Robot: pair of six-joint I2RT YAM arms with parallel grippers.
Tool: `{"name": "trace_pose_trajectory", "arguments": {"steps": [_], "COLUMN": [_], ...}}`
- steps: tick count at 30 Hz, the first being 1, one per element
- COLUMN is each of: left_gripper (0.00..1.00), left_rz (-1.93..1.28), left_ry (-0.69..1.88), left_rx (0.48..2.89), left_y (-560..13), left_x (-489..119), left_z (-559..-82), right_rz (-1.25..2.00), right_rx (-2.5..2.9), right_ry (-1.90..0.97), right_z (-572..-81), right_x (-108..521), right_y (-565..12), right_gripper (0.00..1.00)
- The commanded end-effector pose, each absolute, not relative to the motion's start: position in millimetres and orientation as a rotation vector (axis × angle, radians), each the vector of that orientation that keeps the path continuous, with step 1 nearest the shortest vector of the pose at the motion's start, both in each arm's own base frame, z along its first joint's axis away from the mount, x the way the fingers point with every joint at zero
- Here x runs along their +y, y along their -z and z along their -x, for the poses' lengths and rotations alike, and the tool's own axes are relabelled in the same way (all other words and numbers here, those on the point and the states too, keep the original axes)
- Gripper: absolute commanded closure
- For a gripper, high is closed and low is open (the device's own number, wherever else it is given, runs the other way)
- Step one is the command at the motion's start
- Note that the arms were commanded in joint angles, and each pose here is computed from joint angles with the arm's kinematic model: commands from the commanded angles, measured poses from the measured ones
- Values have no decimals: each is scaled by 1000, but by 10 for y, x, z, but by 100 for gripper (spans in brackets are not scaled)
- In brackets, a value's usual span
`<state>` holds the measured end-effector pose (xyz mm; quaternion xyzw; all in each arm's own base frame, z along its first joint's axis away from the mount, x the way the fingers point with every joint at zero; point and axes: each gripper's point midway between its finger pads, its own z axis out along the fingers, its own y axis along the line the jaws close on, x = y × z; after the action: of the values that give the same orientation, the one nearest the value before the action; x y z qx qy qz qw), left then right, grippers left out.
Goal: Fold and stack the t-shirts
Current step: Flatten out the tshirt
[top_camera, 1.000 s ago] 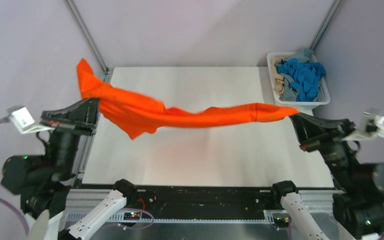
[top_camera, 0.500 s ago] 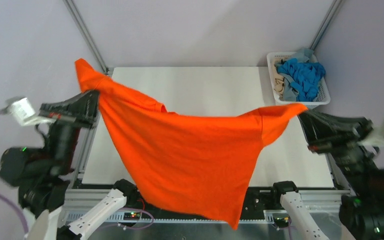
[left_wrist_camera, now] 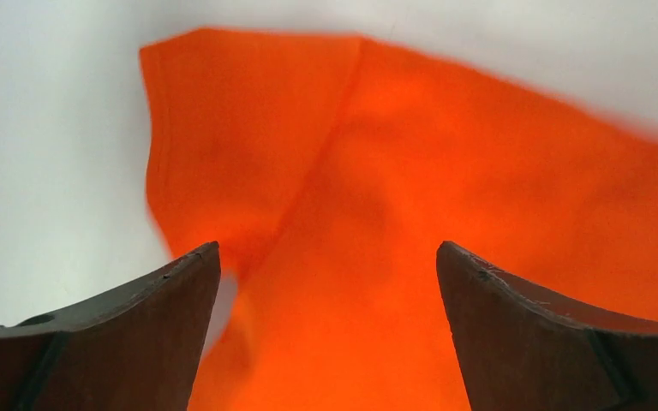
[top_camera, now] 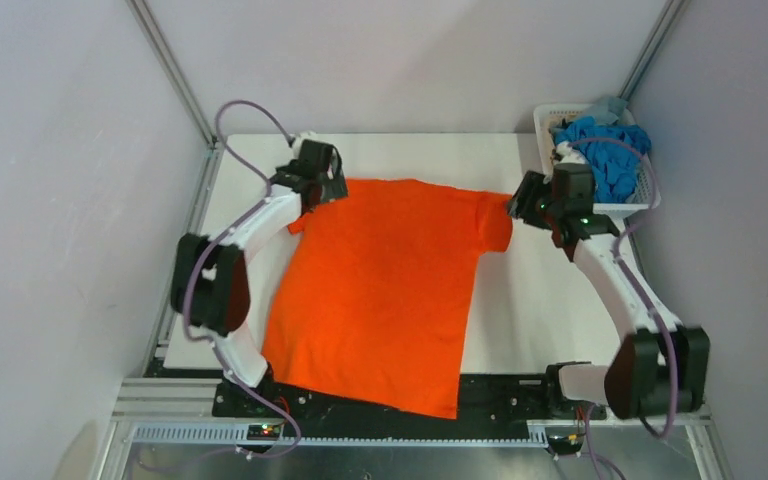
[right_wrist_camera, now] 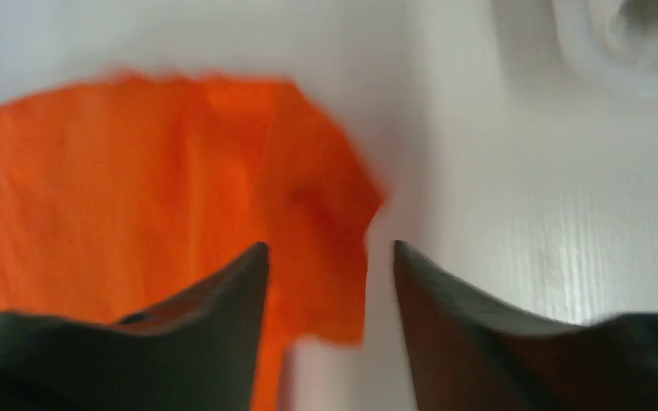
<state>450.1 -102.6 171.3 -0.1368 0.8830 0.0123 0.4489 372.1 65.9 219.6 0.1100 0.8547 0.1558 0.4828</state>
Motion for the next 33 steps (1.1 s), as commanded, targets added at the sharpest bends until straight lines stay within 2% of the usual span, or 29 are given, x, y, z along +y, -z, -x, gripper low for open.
{"name": "trace_pose_trajectory", "arguments": {"steps": [1, 3, 5, 10, 13, 20, 24, 28, 33], "left_gripper": [0, 0, 0, 0, 0, 0, 0, 0, 0], "left_rz": [372, 372, 370, 375, 401, 346, 429, 516, 604], "left_ry": [16, 12, 14, 87, 164, 237, 236, 216, 197], "left_rx": [2229, 2259, 2278, 2304, 2338, 2471, 2519, 2533, 2550], "left_y": [-1578, -1448, -1372, -1354, -1279, -795, -442, -277, -191], "left_x": [-1119, -1128, -1132, -1194, -1271, -1570, -1482, -1338, -1216], "left_z": [-4576, -4557, -4523, -4349, -4149, -3125, -2769, -2711, -2941], "right_rz": [-361, -373, -367, -266, -108, 57, 90, 95, 73], "right_rx": [2059, 2083, 2091, 2096, 2113, 2151, 2240, 2309, 2438], "right_ry": [-291, -285, -288, -350, -446, -615, -644, -682, -651], "right_z": [-3995, -4036, -4030, -3919, -3859, -4000, -4098, -4165, -4010], "right_x": [515, 527, 572, 867, 1289, 2041, 2355, 2589, 2589], "right_y": [-1984, -1865, -1842, -1931, -1905, -1545, -1205, -898, -484], "right_gripper": [20, 3, 1, 0, 1, 0, 1, 1, 1]}}
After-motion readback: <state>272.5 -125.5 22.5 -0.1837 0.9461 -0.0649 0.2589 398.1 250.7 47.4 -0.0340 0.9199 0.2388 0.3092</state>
